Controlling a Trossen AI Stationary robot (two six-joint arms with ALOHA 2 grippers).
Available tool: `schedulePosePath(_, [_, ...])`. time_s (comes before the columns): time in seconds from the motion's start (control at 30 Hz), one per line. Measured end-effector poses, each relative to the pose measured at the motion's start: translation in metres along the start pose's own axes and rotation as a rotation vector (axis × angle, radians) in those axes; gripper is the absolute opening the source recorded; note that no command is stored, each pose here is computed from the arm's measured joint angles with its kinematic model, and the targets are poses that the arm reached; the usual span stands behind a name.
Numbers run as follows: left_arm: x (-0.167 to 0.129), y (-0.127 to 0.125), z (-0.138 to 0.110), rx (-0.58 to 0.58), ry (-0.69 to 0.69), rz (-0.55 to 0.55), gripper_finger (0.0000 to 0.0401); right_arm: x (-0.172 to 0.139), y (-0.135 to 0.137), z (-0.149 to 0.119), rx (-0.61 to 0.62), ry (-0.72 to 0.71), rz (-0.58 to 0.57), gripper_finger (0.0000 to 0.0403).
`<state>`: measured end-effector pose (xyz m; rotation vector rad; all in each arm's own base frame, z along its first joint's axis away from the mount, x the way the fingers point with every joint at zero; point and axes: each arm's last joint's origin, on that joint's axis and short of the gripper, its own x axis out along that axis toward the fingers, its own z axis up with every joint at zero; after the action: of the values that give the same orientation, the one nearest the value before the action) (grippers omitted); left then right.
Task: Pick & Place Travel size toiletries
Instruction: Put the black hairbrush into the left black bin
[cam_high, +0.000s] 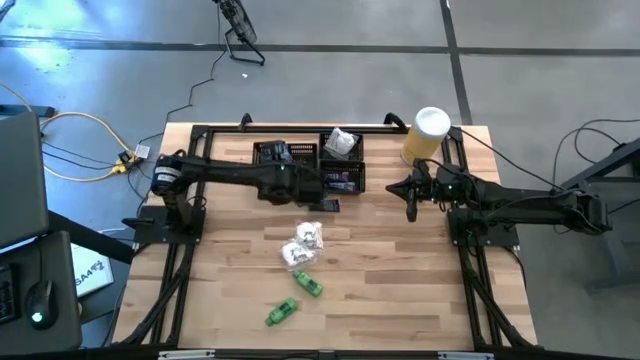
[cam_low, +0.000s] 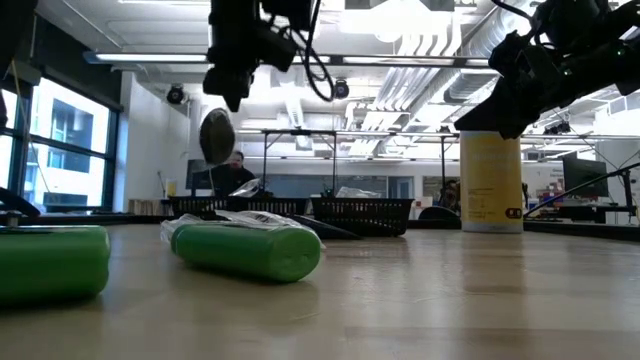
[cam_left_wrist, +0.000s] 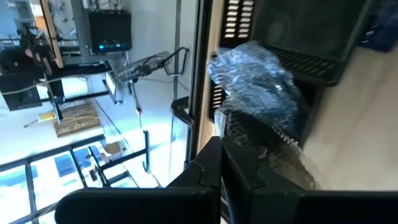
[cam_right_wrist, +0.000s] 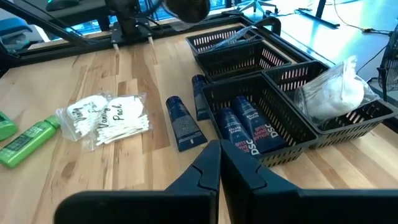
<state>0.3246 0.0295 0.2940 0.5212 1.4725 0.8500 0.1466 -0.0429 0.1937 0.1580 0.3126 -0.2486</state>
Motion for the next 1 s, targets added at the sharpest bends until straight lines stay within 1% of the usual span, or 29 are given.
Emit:
schedulePosePath(0.2, [0.026,0.013,0.001,-0.013,0.072,0.005,0.0,0.0,0.0,0.0,0.0,0.001,0.0,0.0003])
schedulePosePath(0.43, [0.059,0.021,0.009,-0.064,0.077,-0.025,0.0,0.0,0.0,-0.001,0.001,0.014,-0.001,0.0002])
schedulePosePath(0.7, [0.095,0.023,0.003,-0.113,0.146,-0.047,0.0,0.0,0.0,-0.001,0.001,0.015,-0.003,0.0002])
schedulePosePath(1.0, [0.12,0.019,0.007,-0.143,0.093,-0.094,0.0,0.0,0.0,-0.001,0.001,0.014,-0.009,0.0002])
